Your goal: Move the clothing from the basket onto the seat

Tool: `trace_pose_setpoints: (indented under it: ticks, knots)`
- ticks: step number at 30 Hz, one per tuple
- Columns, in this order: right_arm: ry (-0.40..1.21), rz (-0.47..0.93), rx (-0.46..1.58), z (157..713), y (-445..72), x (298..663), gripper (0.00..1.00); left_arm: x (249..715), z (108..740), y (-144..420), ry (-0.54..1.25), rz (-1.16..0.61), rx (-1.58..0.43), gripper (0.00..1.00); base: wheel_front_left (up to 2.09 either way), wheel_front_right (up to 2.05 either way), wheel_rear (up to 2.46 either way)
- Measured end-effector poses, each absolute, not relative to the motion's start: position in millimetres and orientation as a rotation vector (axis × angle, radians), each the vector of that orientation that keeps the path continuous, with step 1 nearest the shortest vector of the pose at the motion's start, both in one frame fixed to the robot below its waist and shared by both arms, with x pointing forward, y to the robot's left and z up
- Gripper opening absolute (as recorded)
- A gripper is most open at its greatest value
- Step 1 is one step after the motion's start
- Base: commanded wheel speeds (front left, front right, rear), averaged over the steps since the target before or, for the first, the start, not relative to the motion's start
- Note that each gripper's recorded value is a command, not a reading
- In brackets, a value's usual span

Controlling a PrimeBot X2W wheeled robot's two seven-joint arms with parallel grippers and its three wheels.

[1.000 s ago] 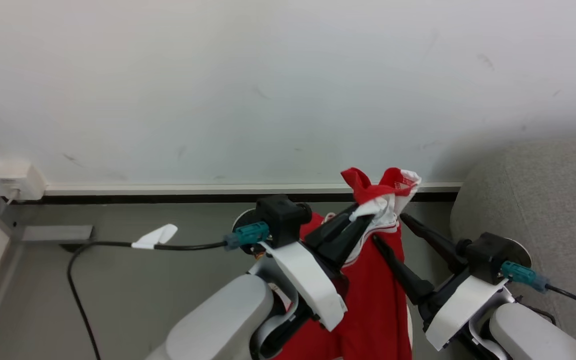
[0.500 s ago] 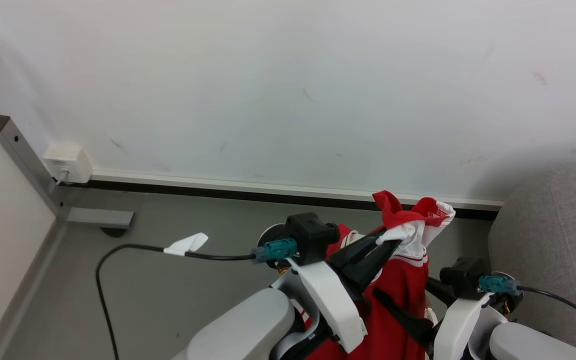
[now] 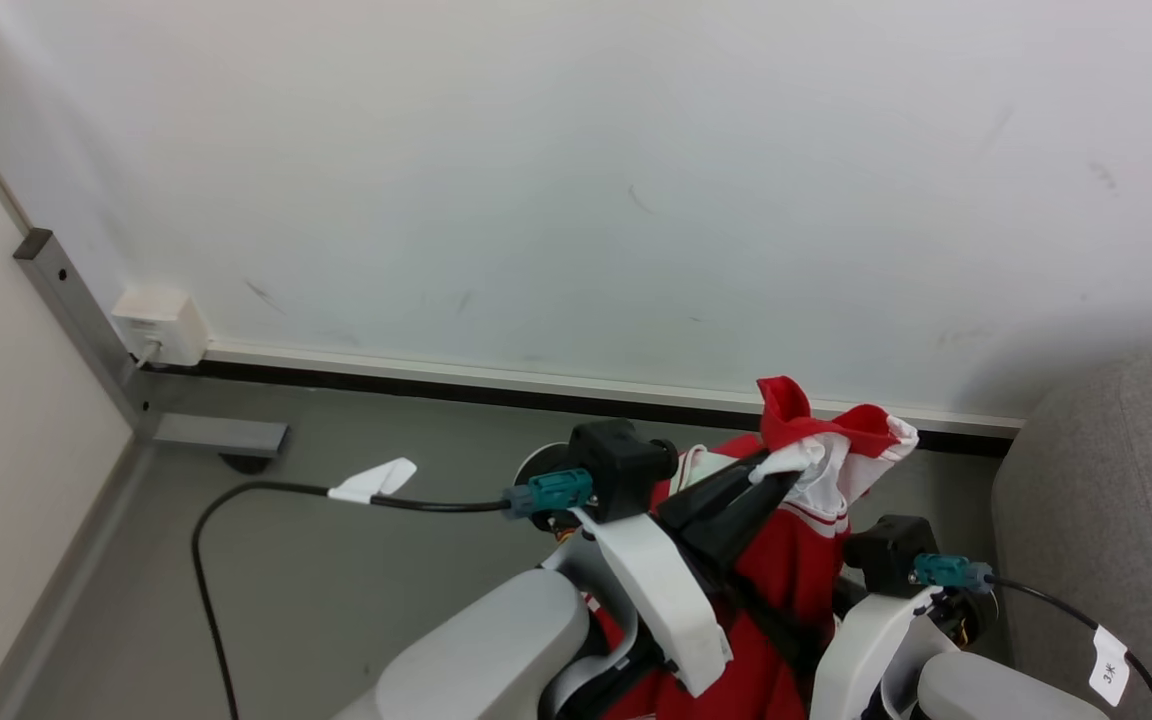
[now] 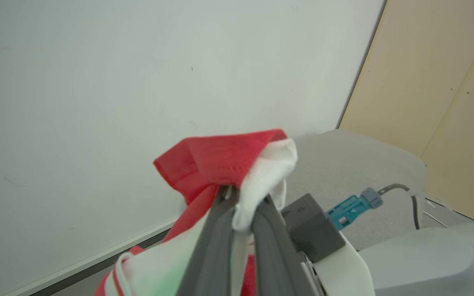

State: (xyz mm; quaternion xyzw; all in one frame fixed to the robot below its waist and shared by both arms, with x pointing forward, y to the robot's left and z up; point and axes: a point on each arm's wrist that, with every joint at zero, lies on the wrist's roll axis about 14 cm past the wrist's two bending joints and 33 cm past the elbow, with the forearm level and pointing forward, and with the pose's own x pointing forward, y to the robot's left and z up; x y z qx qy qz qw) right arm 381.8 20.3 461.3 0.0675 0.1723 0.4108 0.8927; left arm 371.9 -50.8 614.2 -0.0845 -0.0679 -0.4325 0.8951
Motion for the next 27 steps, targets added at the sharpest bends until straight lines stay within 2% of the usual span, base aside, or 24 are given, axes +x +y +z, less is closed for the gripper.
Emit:
trace_pose_setpoints:
  ticks: [12,13,14,27]
  knots:
    - [0.286,0.813,0.188,482.2,5.5,386.0,0.0,393.5,600.8,-34.6,-0.107,-0.809,-0.211,0.01,0.0,0.0,0.0]
    - [0.266,0.803,0.195,487.8,2.6,389.0,0.0,395.3,599.9,-34.1,-0.103,-0.801,-0.217,0.34,0.0,0.0,0.0]
    - [0.247,0.793,0.203,493.0,-0.6,391.9,0.0,397.1,597.6,-33.6,-0.095,-0.794,-0.219,1.0,0.0,0.0,0.0]
    - [0.036,0.638,0.205,536.1,-55.2,413.6,0.0,392.9,586.7,-28.6,-0.086,-0.76,-0.241,1.0,0.0,0.0,0.0]
